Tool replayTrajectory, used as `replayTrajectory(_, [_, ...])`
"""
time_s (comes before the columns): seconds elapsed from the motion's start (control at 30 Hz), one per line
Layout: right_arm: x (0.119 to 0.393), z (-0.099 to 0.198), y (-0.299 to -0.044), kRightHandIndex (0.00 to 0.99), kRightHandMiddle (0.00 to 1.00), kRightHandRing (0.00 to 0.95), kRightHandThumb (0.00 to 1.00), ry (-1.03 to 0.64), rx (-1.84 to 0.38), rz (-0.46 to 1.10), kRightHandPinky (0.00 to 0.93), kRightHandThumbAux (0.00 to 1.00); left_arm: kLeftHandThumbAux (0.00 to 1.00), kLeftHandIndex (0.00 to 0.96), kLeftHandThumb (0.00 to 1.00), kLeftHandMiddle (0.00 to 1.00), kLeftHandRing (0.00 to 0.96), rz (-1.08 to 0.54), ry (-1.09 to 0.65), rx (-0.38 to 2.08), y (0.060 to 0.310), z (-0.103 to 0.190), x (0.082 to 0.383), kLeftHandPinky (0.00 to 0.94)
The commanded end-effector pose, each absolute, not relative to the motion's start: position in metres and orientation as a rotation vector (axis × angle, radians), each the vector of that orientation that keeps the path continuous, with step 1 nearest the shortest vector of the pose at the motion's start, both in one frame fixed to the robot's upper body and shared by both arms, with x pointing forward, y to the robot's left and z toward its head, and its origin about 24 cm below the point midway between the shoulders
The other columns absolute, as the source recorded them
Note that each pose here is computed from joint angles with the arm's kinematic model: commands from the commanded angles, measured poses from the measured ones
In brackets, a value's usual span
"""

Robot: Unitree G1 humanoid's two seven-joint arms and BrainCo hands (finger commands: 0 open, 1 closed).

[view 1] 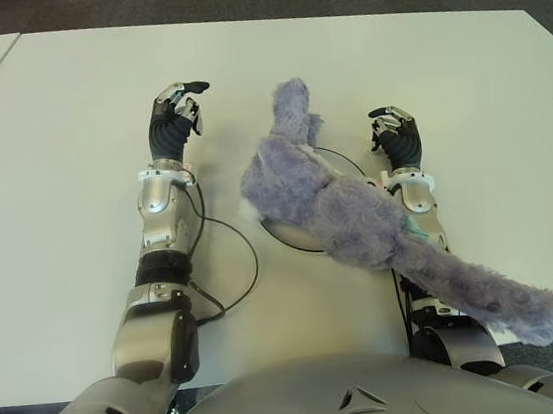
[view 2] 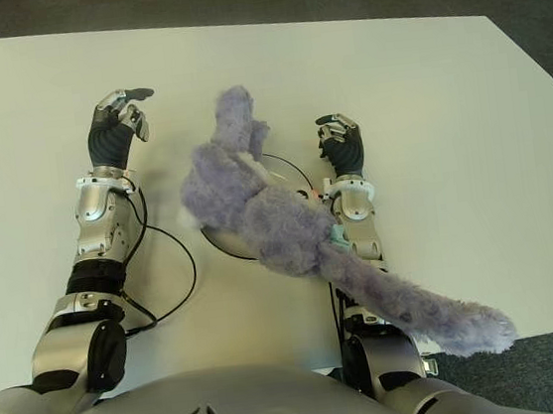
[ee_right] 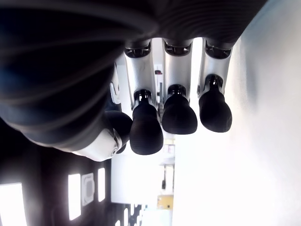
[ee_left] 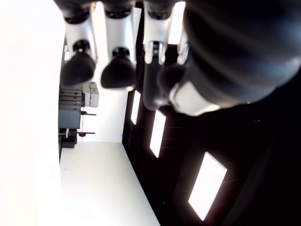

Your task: Put the doll into the plate.

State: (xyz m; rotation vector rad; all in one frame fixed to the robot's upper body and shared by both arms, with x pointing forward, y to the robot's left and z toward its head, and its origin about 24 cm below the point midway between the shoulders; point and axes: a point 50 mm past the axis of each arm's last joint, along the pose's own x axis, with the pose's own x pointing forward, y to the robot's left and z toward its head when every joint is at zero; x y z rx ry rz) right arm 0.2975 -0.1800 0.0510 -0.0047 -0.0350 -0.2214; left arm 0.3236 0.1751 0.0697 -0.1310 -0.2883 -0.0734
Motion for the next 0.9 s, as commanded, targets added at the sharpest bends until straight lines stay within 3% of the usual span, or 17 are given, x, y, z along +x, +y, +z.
replayTrajectory(0.03, [0.276,0.016,-0.182,0.442,0.781,0.792,0.710,0.098,0.031,-0.247,0.722,0.713,0.705,0.441,0.712,0.857,0.853,-0.066,-0.192,-0.178,0.171,0.047,0.313,0.827])
replayTrajectory(0.9, [0.272,0.021,-0.185,0.442,0.768,0.786,0.712,0.063,0.048,-0.249,0.723,0.713,0.704,0.441,0.714,0.885,0.883,-0.048,-0.100,-0.310,0.167,0.035,0.295,0.872])
